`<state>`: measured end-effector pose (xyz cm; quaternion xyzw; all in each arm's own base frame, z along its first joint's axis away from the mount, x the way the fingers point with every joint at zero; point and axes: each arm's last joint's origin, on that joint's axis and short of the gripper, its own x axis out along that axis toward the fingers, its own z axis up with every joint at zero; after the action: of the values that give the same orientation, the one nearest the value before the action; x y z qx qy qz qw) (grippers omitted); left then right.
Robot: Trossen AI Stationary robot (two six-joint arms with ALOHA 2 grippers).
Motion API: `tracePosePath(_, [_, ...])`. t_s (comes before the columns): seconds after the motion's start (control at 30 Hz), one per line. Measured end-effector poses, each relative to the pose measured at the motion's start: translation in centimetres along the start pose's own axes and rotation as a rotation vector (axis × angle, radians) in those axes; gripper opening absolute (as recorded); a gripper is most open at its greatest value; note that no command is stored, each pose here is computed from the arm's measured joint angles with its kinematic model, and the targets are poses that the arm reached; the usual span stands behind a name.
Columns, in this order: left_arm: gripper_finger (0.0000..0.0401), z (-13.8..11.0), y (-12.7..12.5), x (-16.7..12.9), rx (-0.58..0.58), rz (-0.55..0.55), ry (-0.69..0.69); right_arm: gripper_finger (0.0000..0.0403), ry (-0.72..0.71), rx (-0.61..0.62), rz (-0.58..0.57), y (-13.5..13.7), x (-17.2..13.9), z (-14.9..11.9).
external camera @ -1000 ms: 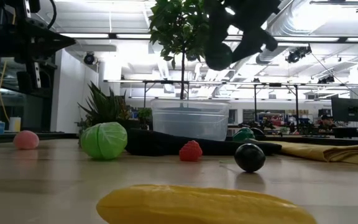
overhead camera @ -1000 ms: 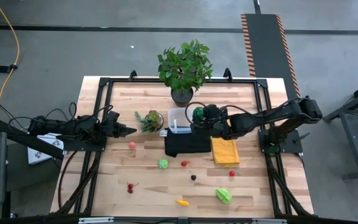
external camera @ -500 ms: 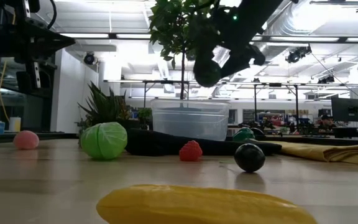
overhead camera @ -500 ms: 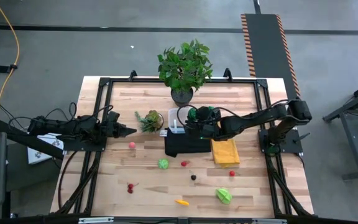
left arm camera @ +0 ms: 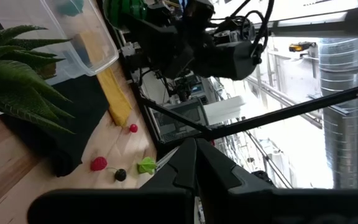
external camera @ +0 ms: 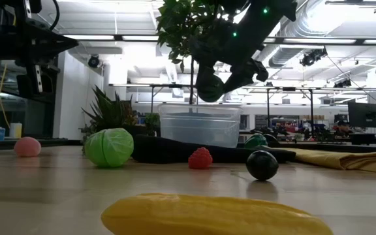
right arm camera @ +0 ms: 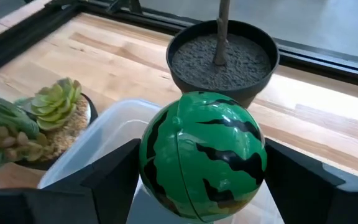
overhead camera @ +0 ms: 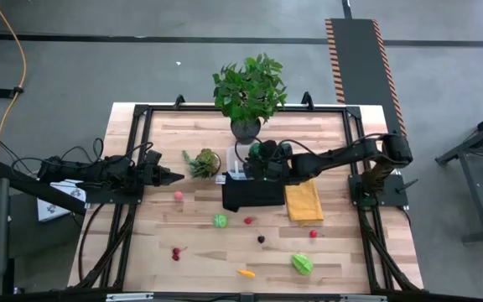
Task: Pick and placing Produce into tupperware
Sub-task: Put the watermelon into the transparent bin
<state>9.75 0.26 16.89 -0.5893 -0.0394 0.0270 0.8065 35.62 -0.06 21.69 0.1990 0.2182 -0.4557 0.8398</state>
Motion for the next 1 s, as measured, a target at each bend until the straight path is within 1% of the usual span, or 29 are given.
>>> tracePosePath(0.13, [0.0001, 0.0, 0.0, 0.0, 0.000, 0.001, 0.005, 0.0297, 0.008, -0.005, -0.011, -0.1, 0.7, -0.1])
tracePosePath(0.3, [0.0001, 0.0, 0.0, 0.0, 0.000, 0.001, 0.005, 0.0297, 0.009, 0.002, 0.008, 0.3, 1.4, -0.5])
tracePosePath(0.6, [0.0001, 0.0, 0.0, 0.0, 0.000, 0.001, 0.005, 0.0297, 0.017, 0.012, 0.007, 0.3, 2.2, -0.6])
tracePosePath(1.0, [0.0001, -0.1, 0.0, 0.0, 0.000, -0.002, 0.020, 0.0297, 0.036, -0.007, 0.006, 0.1, 2.9, -0.7])
